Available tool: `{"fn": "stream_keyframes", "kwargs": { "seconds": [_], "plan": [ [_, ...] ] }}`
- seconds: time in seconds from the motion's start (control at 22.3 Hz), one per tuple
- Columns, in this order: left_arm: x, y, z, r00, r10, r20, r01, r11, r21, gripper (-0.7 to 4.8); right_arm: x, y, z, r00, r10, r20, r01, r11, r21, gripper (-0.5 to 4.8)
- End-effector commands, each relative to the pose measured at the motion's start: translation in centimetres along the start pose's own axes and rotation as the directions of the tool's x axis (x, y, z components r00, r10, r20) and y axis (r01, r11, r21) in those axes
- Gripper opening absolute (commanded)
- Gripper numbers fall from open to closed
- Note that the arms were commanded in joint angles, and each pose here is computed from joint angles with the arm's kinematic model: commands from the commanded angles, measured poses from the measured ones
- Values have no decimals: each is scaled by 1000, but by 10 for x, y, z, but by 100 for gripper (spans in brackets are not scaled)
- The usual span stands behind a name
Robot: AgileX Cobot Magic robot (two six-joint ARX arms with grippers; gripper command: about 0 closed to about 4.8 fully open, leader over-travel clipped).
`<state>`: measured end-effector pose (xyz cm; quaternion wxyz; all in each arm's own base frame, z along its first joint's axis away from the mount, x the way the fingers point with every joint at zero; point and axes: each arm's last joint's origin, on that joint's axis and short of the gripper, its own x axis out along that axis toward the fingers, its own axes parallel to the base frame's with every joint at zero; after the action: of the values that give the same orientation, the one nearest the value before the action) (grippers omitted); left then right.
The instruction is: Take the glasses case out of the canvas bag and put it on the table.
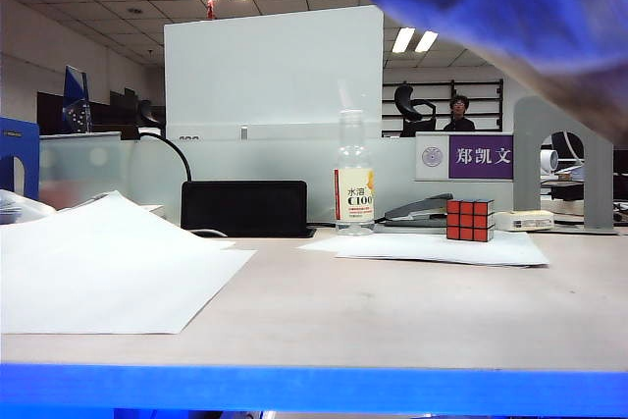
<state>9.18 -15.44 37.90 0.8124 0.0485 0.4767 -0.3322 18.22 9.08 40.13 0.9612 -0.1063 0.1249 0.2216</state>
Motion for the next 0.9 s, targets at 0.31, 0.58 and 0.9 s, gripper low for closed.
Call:
{"fn": "stream_keyframes", "kwargs": {
  "seconds": [0.31,0.58,0.9],
  "plan": [
    [-119,61,-89,862,250,440,-99,936,-337,-4,-3,4,6,985,159,60,-163,984,65,-8],
    [-136,71,-121,829,280,484,-80,916,-393,-4,-4,8,8,950,297,96,-307,945,114,-9],
    [-124,65,-96,831,324,453,-186,928,-321,-4,-13,17,12,865,481,144,-498,858,123,-9]
  ]
}}
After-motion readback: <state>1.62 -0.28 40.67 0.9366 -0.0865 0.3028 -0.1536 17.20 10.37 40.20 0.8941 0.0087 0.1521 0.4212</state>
